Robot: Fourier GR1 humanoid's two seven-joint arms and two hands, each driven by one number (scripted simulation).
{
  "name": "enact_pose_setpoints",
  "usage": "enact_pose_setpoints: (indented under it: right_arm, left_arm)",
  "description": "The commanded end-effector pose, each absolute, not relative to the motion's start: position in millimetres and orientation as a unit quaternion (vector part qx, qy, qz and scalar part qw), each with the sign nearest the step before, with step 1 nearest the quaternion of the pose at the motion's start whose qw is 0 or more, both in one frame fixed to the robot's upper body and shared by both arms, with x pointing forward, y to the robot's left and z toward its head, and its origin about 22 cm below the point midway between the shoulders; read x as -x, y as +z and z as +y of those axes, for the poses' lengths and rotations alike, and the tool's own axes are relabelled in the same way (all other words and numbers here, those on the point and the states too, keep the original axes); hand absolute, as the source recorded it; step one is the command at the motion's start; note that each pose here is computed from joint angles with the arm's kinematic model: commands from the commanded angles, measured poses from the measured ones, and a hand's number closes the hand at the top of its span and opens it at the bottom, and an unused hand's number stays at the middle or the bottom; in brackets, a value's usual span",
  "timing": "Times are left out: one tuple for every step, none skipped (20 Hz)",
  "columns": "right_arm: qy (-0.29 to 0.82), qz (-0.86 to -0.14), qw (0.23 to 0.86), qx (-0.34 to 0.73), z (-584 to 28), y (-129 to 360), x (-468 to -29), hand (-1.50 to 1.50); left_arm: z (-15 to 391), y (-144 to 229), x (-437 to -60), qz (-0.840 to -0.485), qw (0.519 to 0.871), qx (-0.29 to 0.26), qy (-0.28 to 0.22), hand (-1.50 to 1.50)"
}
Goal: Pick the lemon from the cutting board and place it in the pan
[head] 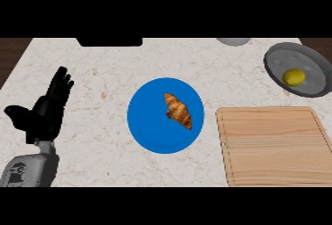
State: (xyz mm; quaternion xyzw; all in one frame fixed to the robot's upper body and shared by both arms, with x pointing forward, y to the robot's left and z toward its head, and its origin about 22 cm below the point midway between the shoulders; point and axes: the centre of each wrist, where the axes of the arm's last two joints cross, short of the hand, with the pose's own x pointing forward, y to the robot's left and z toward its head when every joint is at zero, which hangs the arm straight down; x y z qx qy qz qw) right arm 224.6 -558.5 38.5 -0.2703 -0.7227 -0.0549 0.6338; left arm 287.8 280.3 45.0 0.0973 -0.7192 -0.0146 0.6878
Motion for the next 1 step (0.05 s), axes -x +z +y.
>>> enact_pose_setpoints:
  right_arm:
    - [-0.038, -0.714, 0.639, 0.283, -553.6, 37.0, -204.6, -1.50]
  left_arm:
    - [274.2, 43.4, -297.0, -0.720, 0.687, -0.096, -0.015, 0.00]
